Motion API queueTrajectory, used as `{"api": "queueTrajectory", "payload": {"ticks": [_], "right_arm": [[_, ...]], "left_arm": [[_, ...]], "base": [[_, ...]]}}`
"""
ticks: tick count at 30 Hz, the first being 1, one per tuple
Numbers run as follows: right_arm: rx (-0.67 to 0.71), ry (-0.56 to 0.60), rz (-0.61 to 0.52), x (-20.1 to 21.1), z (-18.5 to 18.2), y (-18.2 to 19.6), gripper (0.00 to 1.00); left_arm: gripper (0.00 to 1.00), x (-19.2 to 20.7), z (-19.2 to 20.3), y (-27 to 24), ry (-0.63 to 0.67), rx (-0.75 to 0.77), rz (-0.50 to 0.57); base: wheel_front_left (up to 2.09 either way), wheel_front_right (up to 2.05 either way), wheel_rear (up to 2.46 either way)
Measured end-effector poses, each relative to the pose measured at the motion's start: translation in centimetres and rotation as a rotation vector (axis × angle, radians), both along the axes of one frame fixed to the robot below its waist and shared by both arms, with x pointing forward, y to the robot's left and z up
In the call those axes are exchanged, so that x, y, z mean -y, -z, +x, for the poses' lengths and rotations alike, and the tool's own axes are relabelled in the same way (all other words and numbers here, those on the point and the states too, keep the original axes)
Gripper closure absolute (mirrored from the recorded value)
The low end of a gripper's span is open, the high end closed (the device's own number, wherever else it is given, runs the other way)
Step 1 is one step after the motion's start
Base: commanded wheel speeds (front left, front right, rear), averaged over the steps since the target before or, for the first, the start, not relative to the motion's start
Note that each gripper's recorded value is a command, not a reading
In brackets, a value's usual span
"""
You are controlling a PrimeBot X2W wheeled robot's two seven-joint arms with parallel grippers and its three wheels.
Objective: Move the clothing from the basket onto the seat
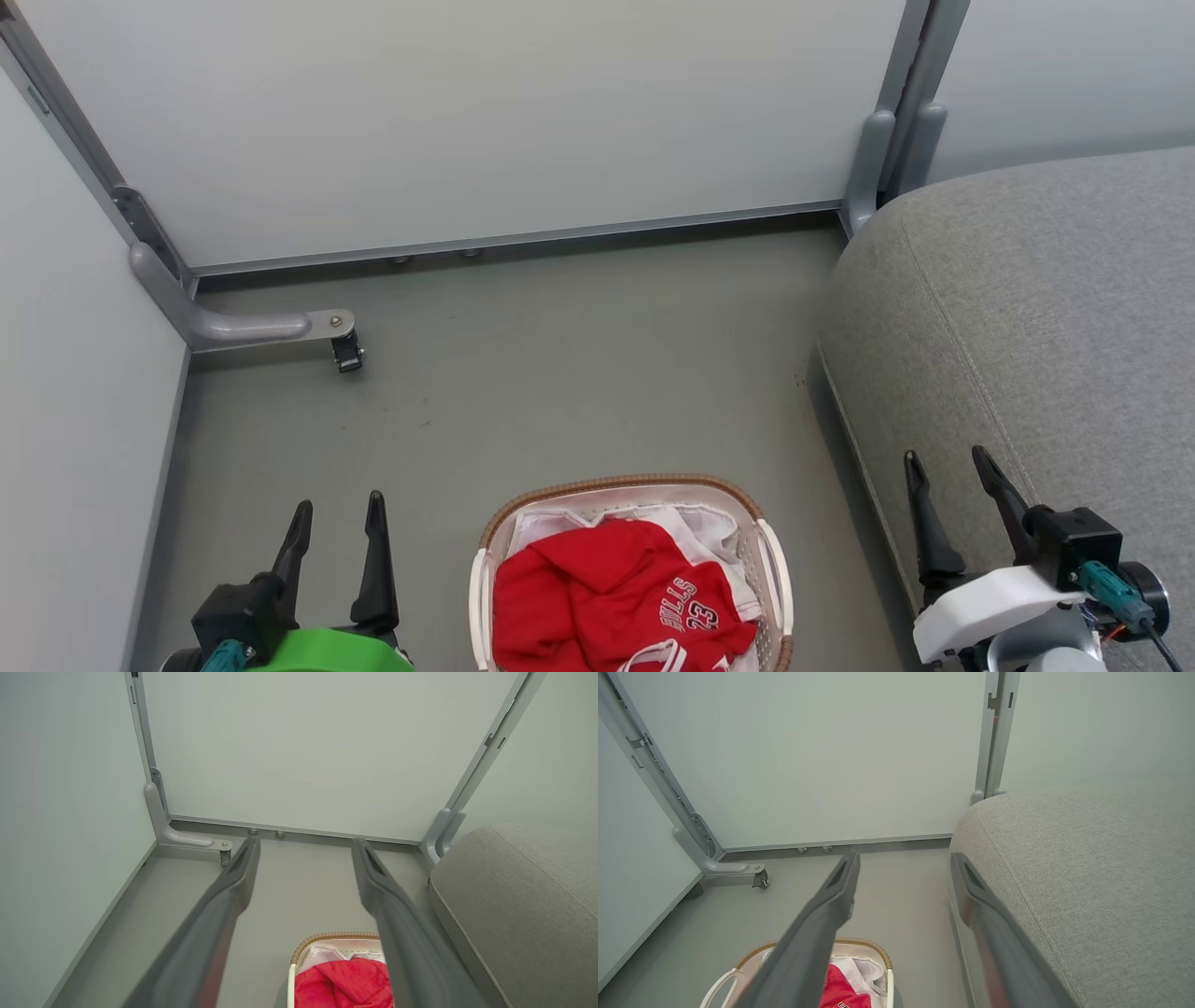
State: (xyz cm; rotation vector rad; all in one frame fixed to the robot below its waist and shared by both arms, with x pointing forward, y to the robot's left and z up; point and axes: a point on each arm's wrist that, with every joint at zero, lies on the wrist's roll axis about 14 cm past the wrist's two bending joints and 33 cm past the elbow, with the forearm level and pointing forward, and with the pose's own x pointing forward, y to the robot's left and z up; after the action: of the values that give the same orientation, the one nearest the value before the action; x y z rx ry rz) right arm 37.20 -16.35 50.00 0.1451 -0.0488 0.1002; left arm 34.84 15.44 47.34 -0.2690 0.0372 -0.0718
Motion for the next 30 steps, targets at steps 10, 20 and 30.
{"api": "queueTrajectory", "payload": {"ticks": [10,20,30], "right_arm": [[0.021,-0.023,-0.065,-0.56,0.00,-0.27,0.00],[0.028,-0.028,-0.080,-0.69,0.01,-0.36,0.00],[0.025,-0.028,-0.081,-0.68,0.04,-0.26,0.00]], "left_arm": [[0.00,0.37,-0.14,0.20,0.019,0.007,0.055],[0.00,0.41,-0.24,0.47,0.022,0.003,0.065],[0.00,0.41,-0.22,0.66,0.022,-0.003,0.064]], "base": [[0.00,0.00,0.00],[0.00,0.00,0.00],[0.00,0.00,0.00]]}}
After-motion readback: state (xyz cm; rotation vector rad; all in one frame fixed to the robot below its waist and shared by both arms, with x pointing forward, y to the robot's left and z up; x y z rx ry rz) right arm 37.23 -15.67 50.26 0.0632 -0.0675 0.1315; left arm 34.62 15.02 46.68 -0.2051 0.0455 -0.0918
